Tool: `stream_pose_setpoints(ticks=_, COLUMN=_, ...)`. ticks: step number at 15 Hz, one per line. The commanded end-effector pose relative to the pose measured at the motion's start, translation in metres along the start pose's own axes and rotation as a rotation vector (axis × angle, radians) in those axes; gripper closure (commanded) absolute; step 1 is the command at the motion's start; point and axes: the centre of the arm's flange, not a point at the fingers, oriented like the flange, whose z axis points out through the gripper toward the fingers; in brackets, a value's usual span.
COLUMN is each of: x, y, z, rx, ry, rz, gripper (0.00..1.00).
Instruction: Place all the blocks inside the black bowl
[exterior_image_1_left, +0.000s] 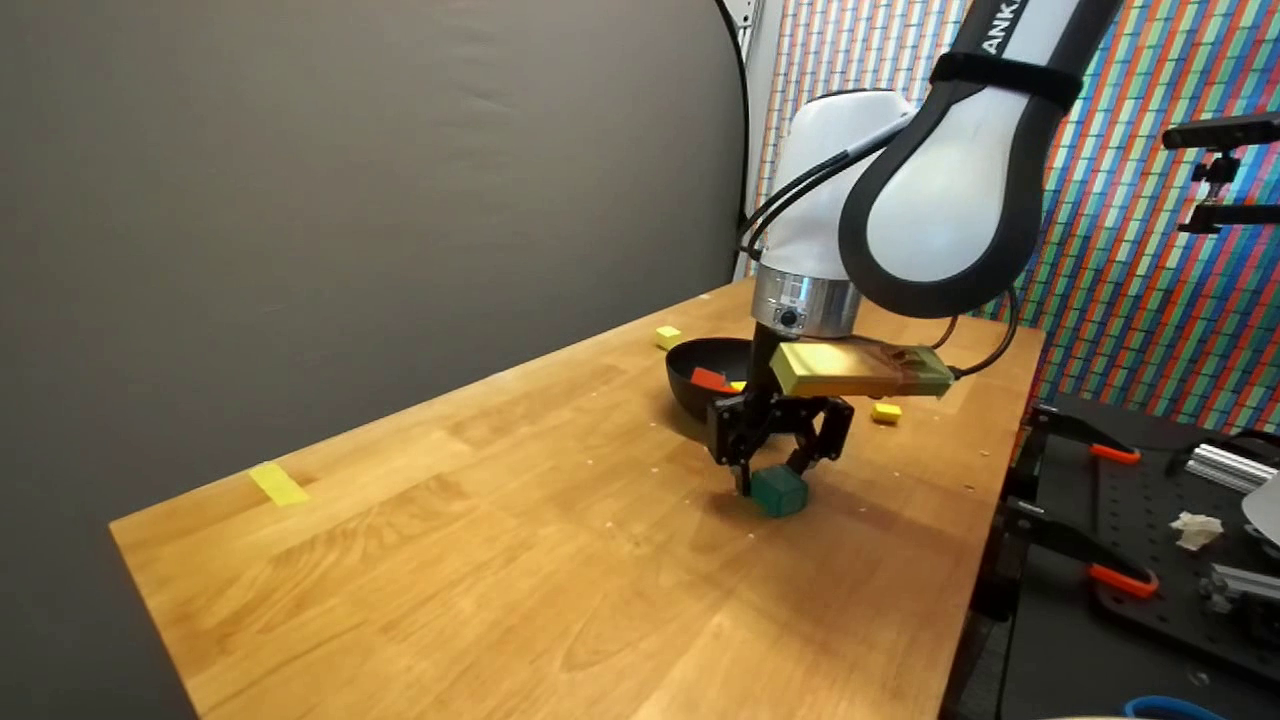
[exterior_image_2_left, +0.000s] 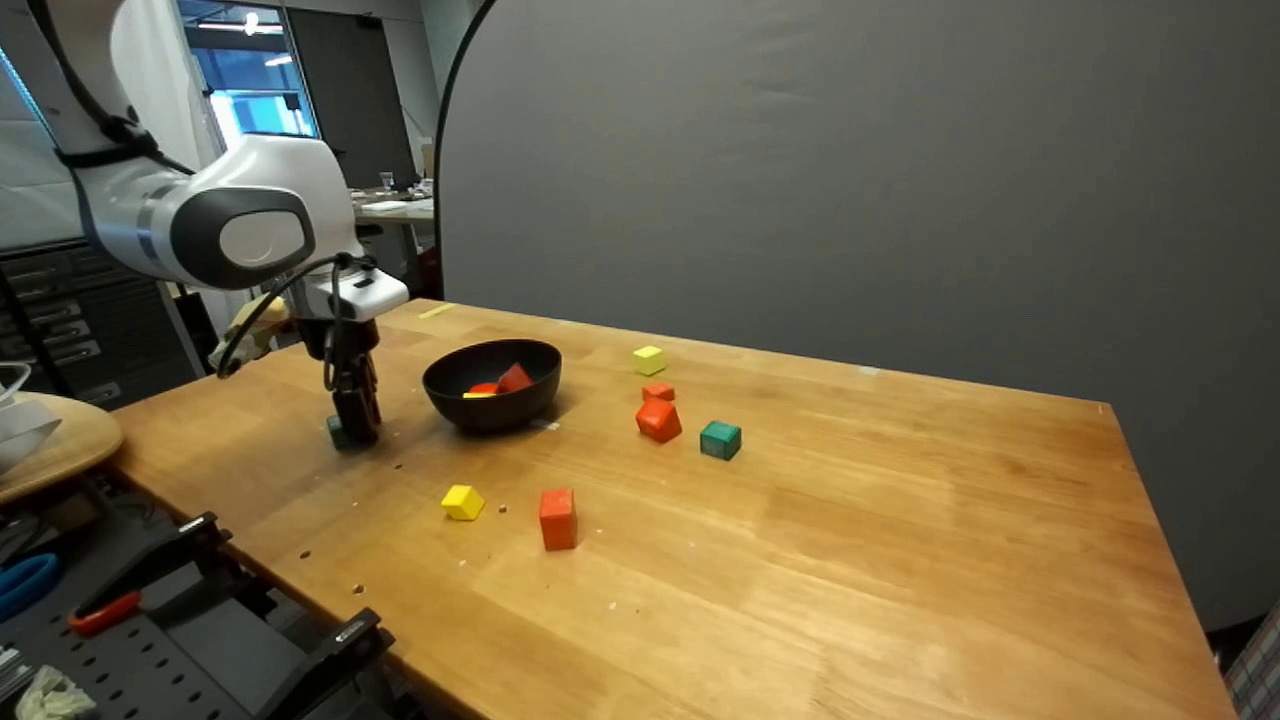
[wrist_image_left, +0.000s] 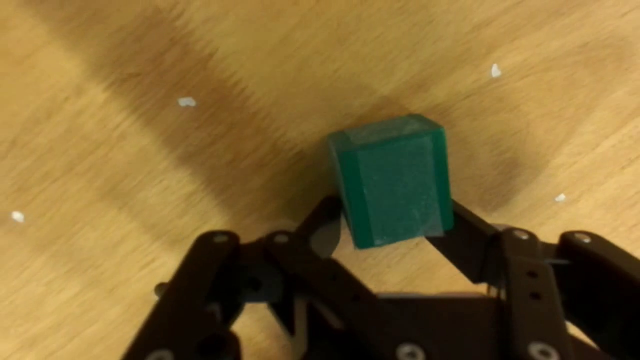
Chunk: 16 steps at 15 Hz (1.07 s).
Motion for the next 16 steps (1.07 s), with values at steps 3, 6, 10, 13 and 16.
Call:
stream_pose_setpoints(ticks=3, x=-0.025, y=0.016, z=-0.07, rx=0.094, ry=0.102, rz=0.02, gripper=0.73)
stream_pose_setpoints(ticks=6, x=-0.027, y=0.021, z=-0.082, rx=0.106, ry=0.105, rz=0.017, gripper=0.73)
stream_pose_setpoints(ticks=10, x=-0.02, y=0.018, z=-0.072, rx=0.053, ry=0.095, rz=-0.015, gripper=0.08)
stream_pose_setpoints(ticks=13, x=-0.009, y=0.008, z=-0.053, rx=-0.004, ry=0.108, rz=-0.071, gripper=0.0)
stream_pose_setpoints(ticks=16, x=0.0, y=-0.006, z=-0.035, rx=-0.05, ry=0.083, rz=-0.123, gripper=0.0)
